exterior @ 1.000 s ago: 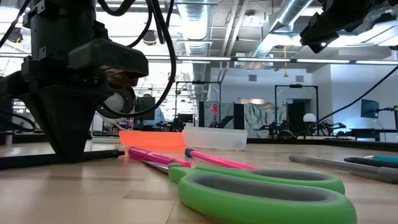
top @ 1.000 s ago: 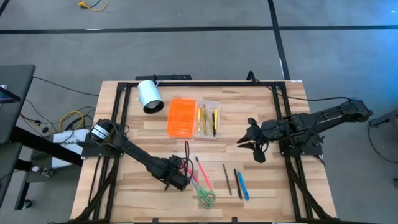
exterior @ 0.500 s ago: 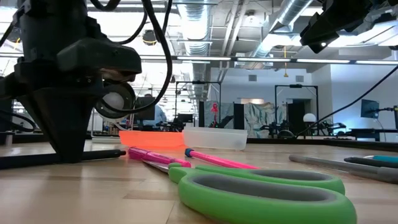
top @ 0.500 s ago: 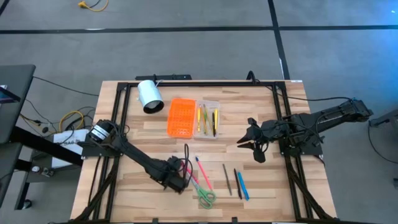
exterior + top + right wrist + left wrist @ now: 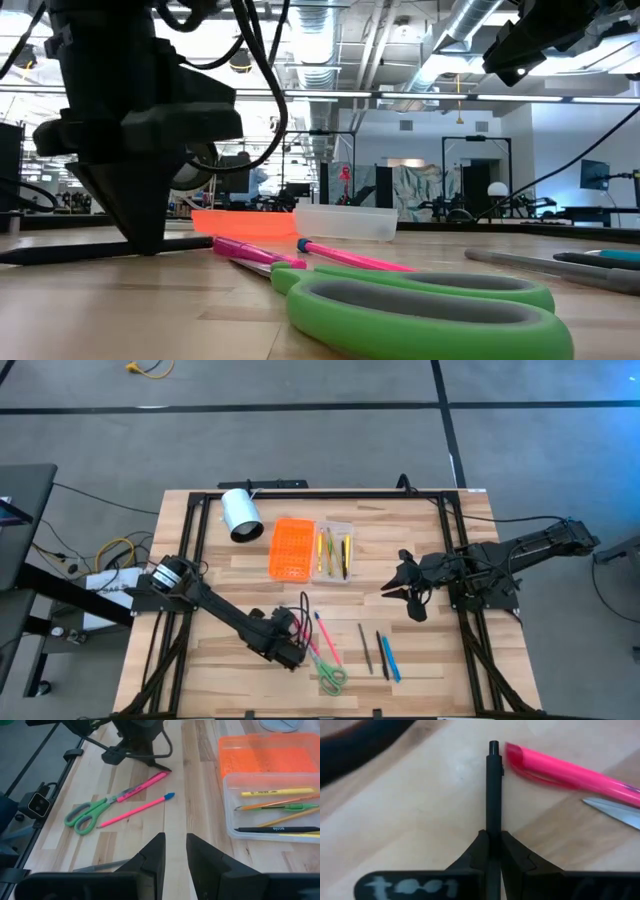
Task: Pick & place school supplies into a supply box
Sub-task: Put the left black pen into the orange supply box
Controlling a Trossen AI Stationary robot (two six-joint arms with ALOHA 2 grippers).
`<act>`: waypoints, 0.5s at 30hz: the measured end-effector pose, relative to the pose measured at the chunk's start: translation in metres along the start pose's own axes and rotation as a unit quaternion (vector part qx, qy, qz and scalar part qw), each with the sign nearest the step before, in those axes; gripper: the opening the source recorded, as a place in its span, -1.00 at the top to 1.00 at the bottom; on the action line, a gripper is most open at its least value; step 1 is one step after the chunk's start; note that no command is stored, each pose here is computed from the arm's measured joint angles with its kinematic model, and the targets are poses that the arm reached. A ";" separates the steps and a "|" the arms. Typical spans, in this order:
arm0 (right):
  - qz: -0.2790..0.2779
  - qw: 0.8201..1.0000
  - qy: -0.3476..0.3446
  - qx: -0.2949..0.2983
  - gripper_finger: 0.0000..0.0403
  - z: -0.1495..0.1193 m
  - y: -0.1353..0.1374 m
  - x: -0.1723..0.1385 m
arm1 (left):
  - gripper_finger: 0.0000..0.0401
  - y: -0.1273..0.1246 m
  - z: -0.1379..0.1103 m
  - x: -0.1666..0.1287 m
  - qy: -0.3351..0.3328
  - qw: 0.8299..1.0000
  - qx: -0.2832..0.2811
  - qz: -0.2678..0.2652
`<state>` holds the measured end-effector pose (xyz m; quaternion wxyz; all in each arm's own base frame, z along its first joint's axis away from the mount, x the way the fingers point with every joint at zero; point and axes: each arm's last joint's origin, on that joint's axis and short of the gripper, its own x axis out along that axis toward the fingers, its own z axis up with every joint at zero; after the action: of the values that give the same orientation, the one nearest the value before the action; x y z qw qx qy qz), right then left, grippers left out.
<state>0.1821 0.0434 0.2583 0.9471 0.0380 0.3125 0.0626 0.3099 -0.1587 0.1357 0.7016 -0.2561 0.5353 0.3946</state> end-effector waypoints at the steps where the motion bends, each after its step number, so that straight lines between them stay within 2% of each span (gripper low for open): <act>1: 0.000 1.000 0.000 0.000 0.65 0.000 0.000 0.000 | 0.96 0.000 0.001 -0.001 -0.002 1.000 0.001 0.007; 9: 0.000 1.000 0.000 0.000 0.65 0.000 0.000 0.000 | 0.96 0.003 0.005 -0.013 -0.003 0.999 -0.008 0.048; 15: 0.000 1.000 0.000 -0.005 0.65 0.000 0.000 0.000 | 0.96 -0.003 0.014 -0.021 -0.027 0.999 -0.022 0.029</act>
<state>0.1821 0.0434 0.2582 0.9472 0.0333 0.3123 0.0641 0.3177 -0.1550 0.1594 0.6984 -0.2448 0.5143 0.4334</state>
